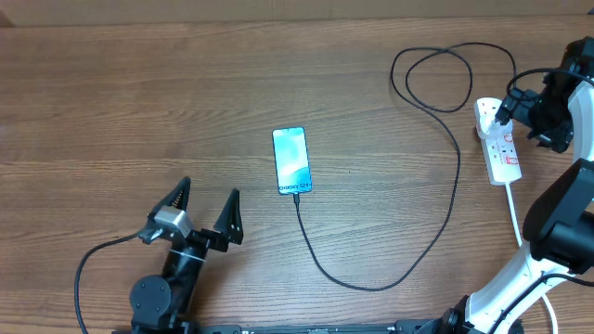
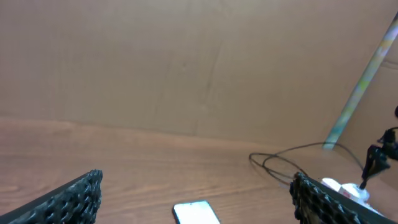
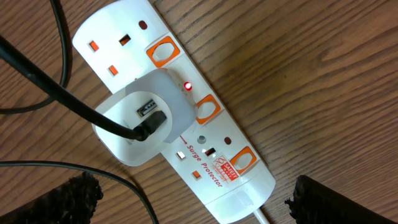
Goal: Plug charger to phone and switch on socket
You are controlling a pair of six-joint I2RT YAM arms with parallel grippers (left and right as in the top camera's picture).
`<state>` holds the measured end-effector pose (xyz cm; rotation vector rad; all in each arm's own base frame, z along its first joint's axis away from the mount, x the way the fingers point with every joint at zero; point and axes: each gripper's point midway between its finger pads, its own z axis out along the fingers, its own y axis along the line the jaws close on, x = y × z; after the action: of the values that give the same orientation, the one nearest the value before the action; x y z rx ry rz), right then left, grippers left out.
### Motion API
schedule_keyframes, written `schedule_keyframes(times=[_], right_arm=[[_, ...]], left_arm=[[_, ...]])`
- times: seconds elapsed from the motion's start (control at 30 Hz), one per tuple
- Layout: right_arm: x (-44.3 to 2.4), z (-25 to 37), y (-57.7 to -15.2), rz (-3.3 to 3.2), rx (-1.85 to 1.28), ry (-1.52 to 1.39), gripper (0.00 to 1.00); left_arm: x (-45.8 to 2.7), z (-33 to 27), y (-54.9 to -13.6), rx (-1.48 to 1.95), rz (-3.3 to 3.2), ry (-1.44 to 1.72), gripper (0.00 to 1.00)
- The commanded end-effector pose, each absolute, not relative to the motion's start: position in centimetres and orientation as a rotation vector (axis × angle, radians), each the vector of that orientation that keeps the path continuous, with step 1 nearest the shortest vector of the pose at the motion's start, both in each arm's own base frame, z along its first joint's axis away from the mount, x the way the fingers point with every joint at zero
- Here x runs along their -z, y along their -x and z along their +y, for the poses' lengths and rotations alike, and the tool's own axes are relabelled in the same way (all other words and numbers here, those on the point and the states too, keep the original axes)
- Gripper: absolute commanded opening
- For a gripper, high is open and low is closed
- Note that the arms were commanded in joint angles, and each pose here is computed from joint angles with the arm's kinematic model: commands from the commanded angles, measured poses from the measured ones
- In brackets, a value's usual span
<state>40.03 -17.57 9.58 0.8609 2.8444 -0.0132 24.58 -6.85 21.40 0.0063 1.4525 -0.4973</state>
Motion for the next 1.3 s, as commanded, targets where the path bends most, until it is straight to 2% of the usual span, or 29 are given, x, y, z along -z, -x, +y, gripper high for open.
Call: schedule_keyframes(times=[0.0,0.2,0.4,1.27], right_arm=[[-11.0,-17.8,-40.0,2.812,0.035,-0.85,1.0],[-11.0,-17.8,-40.0,2.812,0.035,-0.849,1.0],[-11.0,-17.8,-40.0,2.812,0.035,-0.85,1.0],[-11.0,-17.8,-40.0,2.811,0.035,-0.85,1.0]], left_arm=[[-21.9,-6.0,-24.2,0.451,1.41,0.007,0.99],[-21.6,-5.4,-23.8,0.434,1.416,0.024,0.99],[-15.6,-4.5,-24.2,0.365,1.656,0.064,1.0],[-15.6,-4.0,-24.3,0.342,1.655,0.073,1.0]])
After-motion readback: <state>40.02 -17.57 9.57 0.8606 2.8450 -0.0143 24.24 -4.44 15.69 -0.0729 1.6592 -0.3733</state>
